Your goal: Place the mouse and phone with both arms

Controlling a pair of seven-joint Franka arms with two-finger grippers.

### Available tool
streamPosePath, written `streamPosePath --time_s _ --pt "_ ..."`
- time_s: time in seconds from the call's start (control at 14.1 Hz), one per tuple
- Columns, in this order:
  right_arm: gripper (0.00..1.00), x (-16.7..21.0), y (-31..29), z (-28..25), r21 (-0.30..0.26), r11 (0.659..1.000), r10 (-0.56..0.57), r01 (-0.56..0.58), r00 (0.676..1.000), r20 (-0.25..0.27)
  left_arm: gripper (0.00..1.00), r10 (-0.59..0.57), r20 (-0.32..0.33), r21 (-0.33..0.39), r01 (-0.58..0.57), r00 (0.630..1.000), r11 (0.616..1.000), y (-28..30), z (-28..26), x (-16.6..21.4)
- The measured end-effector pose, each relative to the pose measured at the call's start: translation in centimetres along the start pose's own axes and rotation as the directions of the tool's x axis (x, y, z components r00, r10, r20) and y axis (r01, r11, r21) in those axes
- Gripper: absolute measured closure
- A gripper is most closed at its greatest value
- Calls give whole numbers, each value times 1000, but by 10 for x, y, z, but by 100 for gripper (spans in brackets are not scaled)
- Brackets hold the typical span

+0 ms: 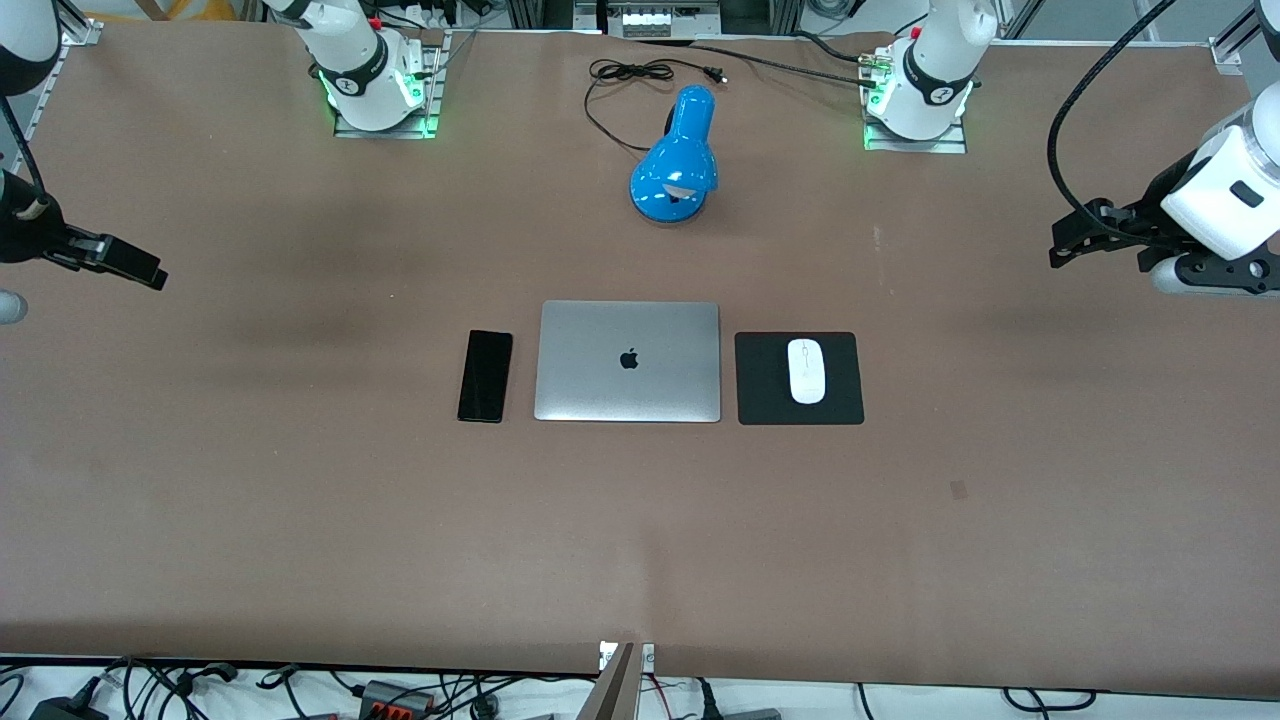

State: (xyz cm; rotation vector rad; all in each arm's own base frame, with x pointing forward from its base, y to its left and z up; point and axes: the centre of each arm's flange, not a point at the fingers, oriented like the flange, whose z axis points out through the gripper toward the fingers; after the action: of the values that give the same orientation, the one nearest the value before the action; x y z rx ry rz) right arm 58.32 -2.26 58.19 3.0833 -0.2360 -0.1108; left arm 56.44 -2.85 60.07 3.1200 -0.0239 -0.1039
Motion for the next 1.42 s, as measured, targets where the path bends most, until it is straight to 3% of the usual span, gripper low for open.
streamPosePath --time_s 0.21,0.57,1.42 --pt "0 2 19 1 2 998 -71 71 998 1 0 -7 -6 0 7 1000 1000 -13 5 -2" --pt "0 -4 26 -8 3 997 -82 82 997 -2 0 -6 -47 2 6 999 1000 -14 2 0" --pt "0 -2 28 -7 4 995 -96 96 995 9 0 13 -45 3 -13 999 1000 -3 3 0"
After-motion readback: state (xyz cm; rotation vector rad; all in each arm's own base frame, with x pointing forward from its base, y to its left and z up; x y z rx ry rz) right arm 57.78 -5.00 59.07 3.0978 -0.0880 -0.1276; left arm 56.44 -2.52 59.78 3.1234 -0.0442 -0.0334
